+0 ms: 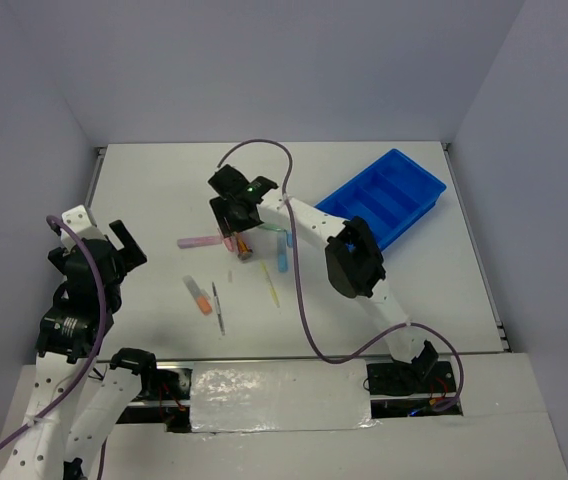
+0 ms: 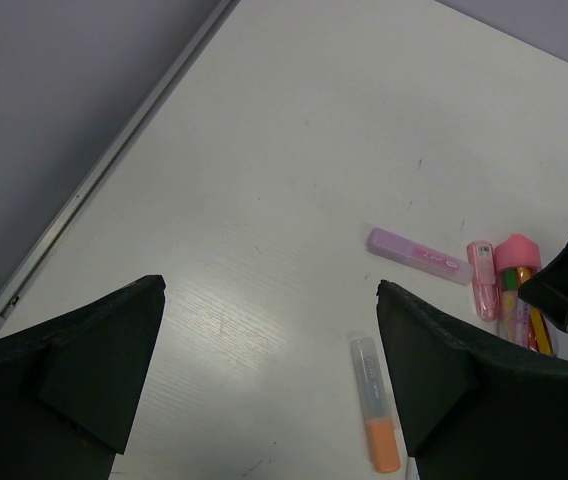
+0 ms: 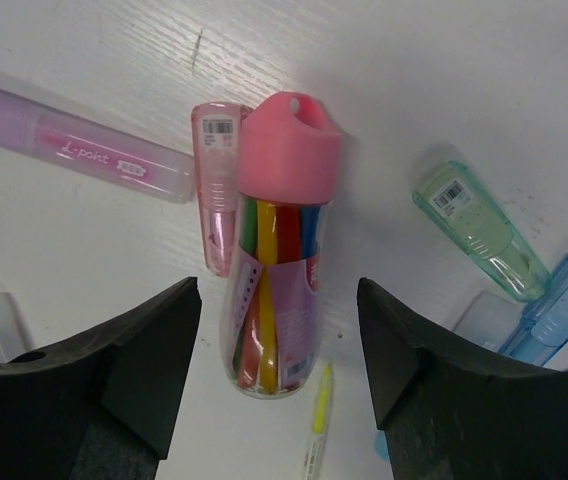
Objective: Sort the stationery into containers
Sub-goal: Pick up the stationery from the center of the board.
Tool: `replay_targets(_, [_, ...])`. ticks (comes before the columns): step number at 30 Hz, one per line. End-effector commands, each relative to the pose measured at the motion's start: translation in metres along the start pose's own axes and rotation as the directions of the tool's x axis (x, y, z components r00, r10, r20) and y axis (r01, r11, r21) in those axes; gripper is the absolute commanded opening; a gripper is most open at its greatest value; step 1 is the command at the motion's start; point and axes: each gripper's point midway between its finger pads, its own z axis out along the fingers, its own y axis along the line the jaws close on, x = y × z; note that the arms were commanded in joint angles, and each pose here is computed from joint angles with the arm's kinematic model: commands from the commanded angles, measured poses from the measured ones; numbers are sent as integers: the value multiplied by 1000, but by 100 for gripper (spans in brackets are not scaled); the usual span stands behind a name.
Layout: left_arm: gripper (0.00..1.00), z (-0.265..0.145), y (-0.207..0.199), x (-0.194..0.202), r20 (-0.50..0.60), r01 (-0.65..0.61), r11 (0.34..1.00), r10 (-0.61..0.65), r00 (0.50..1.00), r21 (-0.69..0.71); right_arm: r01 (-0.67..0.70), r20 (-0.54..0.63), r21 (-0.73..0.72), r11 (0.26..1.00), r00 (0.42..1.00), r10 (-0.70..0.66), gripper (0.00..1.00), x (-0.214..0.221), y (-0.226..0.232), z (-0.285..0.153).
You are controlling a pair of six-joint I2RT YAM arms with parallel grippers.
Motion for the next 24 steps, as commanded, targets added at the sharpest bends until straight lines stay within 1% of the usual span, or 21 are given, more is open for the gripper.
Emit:
replay_targets(1, [99, -3, -5, -18, 45, 40, 999, -40, 998, 17, 0, -22, 19, 1000, 1000, 1, 71, 11, -5, 17])
replay_targets(3, [99, -3, -5, -18, 46, 40, 999, -41, 998, 17, 2, -31, 21, 1000, 1000, -1, 71, 15, -7, 20])
replay_targets(4, [99, -3, -5, -18, 46, 40, 999, -41, 998, 19, 0, -36, 25, 1000, 999, 1, 69, 17, -9, 22])
replay_targets(14, [99, -4, -7, -18, 44, 38, 999, -40, 998, 29, 4, -85, 38, 999, 996, 0, 67, 32, -18, 39])
replay_targets(17, [99, -4, -7, -18, 44, 39, 999, -40, 998, 34, -7, -103, 54, 999, 995, 12, 63, 36, -25, 45])
replay_targets(20, [99, -3, -9, -17, 38, 35, 999, -36, 999, 38, -8, -90, 56, 998, 996, 13, 56, 34, -28, 44])
replay_targets(21, [99, -2, -9, -17, 37, 33, 999, -35, 999, 40, -4, -84, 53, 999, 996, 8, 47, 31, -28, 41])
replay_targets(23, [99, -2, -10, -16, 35, 32, 999, -33, 999, 43, -3, -71, 48, 999, 997, 7, 36, 26, -27, 37])
replay_targets(24, [99, -2, -9, -16, 34, 32, 999, -33, 999, 40, -3, -55, 34, 999, 998, 5, 23, 20, -24, 30])
